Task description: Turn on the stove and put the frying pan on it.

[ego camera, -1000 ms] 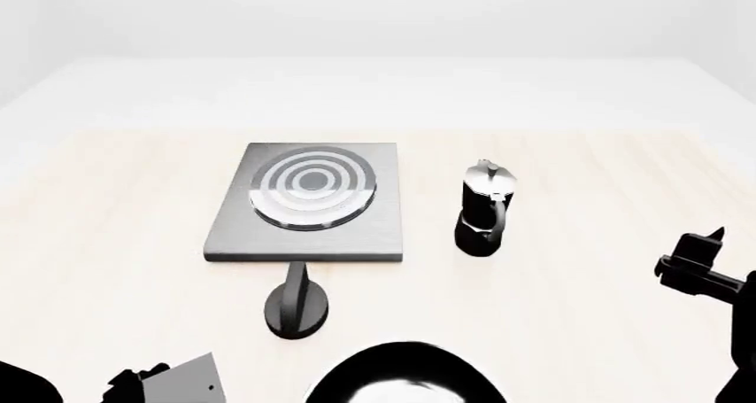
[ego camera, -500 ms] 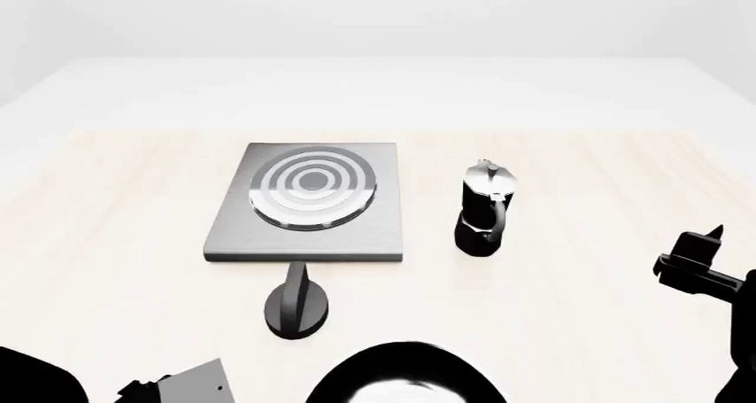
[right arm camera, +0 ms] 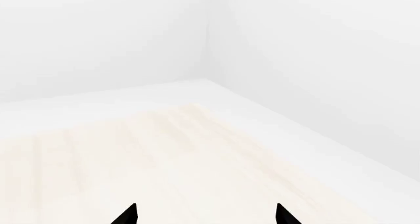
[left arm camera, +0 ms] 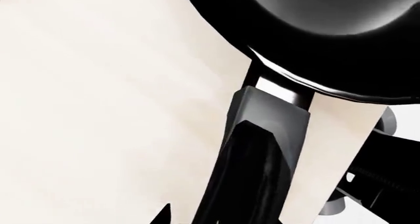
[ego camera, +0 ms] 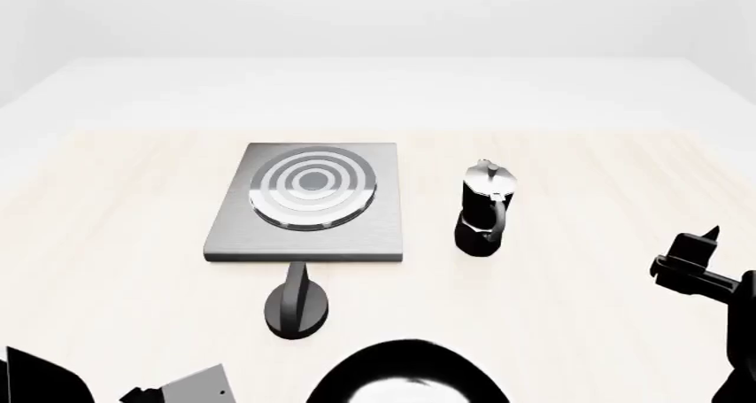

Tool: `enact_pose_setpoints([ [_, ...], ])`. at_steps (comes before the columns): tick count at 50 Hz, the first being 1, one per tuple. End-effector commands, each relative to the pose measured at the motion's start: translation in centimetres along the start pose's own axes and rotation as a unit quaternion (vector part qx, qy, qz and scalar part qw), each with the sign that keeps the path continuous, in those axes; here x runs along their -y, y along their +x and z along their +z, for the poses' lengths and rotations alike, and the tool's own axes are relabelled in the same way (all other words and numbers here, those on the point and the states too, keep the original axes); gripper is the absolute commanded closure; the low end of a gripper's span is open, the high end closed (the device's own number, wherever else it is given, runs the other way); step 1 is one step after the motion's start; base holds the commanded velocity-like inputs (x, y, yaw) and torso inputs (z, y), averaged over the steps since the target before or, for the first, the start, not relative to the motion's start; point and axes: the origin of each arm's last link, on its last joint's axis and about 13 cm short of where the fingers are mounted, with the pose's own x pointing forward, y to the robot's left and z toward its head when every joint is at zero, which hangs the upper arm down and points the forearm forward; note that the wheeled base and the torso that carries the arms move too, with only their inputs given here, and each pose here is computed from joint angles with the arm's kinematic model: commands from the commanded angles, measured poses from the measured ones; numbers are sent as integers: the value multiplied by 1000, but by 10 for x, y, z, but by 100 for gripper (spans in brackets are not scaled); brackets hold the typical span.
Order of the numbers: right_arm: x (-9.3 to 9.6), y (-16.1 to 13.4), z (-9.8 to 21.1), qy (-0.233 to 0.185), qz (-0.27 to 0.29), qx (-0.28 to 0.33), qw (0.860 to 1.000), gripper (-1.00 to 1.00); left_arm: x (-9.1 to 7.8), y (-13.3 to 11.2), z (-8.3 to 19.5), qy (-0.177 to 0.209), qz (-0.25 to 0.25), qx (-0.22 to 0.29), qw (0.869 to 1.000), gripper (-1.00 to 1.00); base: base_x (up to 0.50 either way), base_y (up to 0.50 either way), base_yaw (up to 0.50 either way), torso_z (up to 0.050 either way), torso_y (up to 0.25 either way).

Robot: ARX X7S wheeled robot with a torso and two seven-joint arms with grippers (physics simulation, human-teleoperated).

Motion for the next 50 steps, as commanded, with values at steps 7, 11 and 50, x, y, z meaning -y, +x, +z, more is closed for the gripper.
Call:
enact_pose_setpoints([
  [7, 0, 0, 4, 2, 0, 3, 1000, -100, -1, -9, 0, 24, 30, 0, 999, 100, 0, 0, 0, 0, 0],
  [11, 1, 0, 4, 4, -3, 4, 1000, -100, 5, -30, 8, 72, 55, 32, 995, 100, 0, 0, 0, 0, 0],
  [50, 0, 0, 3, -1, -3, 1, 1000, -100, 40, -126, 18, 133, 120, 109, 978, 100, 0, 0, 0, 0, 0],
])
